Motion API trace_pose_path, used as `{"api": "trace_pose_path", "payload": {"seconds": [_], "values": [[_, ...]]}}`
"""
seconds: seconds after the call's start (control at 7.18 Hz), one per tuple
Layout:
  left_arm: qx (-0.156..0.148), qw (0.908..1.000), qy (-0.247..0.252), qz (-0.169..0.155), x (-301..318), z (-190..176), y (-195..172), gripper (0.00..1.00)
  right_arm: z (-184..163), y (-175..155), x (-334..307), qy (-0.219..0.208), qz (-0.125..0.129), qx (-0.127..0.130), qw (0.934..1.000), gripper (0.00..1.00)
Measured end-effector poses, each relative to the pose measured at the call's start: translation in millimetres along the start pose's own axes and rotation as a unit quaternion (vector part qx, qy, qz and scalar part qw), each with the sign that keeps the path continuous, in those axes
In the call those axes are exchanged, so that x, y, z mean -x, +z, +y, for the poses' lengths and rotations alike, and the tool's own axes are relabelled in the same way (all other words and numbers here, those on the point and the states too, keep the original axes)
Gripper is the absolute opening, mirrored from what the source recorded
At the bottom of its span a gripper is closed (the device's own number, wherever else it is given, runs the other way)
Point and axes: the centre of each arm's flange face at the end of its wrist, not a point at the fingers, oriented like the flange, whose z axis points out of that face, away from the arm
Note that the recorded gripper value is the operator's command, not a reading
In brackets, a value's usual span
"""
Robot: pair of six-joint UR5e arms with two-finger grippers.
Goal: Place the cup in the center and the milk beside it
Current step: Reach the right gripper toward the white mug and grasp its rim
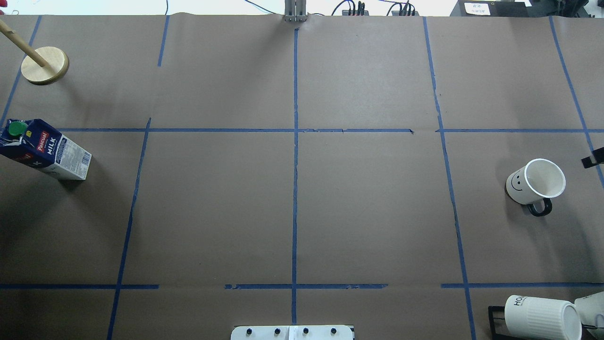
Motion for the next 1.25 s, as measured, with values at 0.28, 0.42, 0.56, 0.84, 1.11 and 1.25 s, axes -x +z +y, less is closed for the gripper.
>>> {"api": "trace_pose_path", "payload": {"seconds": [0.28,0.42,0.56,0.84,1.11,1.25], "values": [[0.0,1.0,0.0,0.0,0.1,0.2,0.1,1.0,-0.2,22.1,27.8,0.018,0.01,-0.02,0.9996,1.0],[0.0,1.0,0.0,0.0,0.1,0.3,0.1,1.0,0.5,29.3,34.2,0.018,0.014,-0.022,0.9995,0.99],[0.0,1.0,0.0,0.0,0.1,0.3,0.1,1.0,1.2,35.6,37.4,0.016,0.019,-0.022,0.9994,0.99],[0.0,1.0,0.0,0.0,0.1,0.3,0.1,1.0,4.4,50.1,36.9,0.013,0.028,-0.015,0.9994,0.98],[0.0,1.0,0.001,0.0,-0.2,-0.2,-0.1,1.0,9.4,70.2,27.1,0.005,0.032,-0.015,0.9994,0.91],[0.0,1.0,0.001,0.0,-0.3,-0.4,-0.2,1.0,12.3,78.9,21.4,0.003,0.031,-0.016,0.9994,0.62]]}}
